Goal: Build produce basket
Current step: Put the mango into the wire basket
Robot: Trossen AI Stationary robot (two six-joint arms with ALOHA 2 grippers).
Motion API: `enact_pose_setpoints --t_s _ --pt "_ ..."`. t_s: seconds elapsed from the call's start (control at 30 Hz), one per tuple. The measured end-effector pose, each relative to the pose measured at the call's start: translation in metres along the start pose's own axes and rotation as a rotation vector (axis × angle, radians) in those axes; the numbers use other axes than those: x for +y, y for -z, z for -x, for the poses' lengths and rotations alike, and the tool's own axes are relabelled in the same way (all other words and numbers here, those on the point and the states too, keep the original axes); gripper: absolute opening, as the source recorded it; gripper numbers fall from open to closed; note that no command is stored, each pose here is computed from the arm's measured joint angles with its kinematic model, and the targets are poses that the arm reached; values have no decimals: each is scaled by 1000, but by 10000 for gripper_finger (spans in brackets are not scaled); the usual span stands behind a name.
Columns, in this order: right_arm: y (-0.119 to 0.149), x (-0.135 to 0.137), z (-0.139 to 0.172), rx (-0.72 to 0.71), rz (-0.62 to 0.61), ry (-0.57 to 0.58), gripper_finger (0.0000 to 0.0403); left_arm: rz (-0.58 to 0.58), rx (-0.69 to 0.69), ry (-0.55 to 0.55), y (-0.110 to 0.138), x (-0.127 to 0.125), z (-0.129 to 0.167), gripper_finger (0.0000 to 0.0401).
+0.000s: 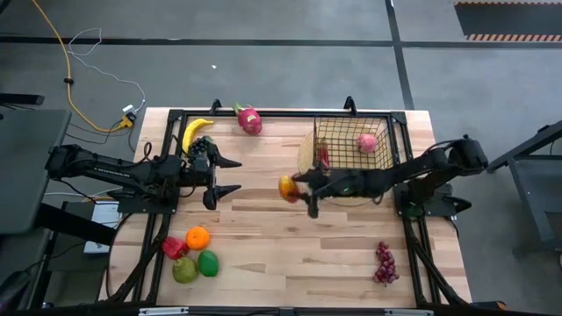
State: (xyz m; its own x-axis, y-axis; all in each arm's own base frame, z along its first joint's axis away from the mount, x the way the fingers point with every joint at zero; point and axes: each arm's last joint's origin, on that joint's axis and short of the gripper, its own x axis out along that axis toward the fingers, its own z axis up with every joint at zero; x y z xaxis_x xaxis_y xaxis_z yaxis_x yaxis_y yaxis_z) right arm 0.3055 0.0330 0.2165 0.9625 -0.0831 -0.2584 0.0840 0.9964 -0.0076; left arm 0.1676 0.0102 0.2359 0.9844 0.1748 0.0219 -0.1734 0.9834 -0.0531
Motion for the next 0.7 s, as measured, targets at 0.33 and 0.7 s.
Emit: enact_pose_setpoints --t_s 0.33,0.7 --pt "0 -16 16 -226 -65 -73 181 -19 -10 -52 -1 2 0 319" --pt "-53 -34 41 -27 21 247 181 -20 13 -50 1 2 0 319"
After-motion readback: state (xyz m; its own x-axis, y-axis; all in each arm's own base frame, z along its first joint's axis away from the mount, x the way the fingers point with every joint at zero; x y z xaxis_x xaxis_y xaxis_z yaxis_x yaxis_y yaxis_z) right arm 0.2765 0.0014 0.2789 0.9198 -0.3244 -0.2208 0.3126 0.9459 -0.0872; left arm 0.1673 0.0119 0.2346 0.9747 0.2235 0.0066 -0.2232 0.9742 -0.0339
